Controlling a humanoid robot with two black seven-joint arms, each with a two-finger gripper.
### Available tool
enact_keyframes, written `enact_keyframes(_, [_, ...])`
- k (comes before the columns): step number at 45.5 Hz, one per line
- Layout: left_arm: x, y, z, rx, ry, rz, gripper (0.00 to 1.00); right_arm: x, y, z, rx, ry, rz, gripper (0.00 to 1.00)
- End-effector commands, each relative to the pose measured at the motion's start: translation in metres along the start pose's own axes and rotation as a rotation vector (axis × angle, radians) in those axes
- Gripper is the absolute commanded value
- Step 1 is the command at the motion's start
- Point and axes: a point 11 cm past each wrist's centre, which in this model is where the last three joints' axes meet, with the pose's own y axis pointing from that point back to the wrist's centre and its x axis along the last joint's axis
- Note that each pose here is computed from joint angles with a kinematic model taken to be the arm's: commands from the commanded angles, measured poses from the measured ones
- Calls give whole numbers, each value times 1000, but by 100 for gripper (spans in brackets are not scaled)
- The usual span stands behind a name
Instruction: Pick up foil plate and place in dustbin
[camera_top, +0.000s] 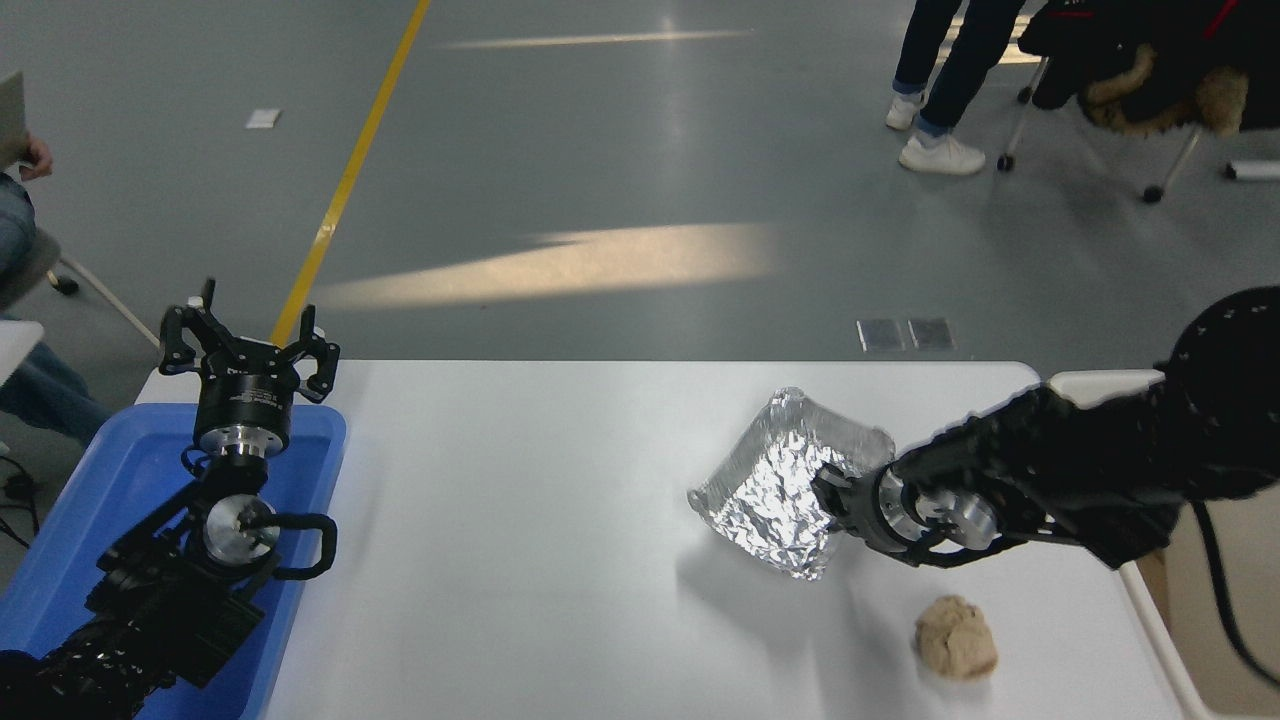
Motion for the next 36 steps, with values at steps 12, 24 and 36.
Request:
enact_keyframes(12, [0,0,0,-1,1,2,99,22,190,-62,104,230,-62,0])
enact_keyframes(24, [0,0,0,-1,1,2,99,20,261,-75,128,320,-126,0])
enact_keyframes(36, [0,0,0,-1,1,2,99,27,272,-65,92,338,-120,0])
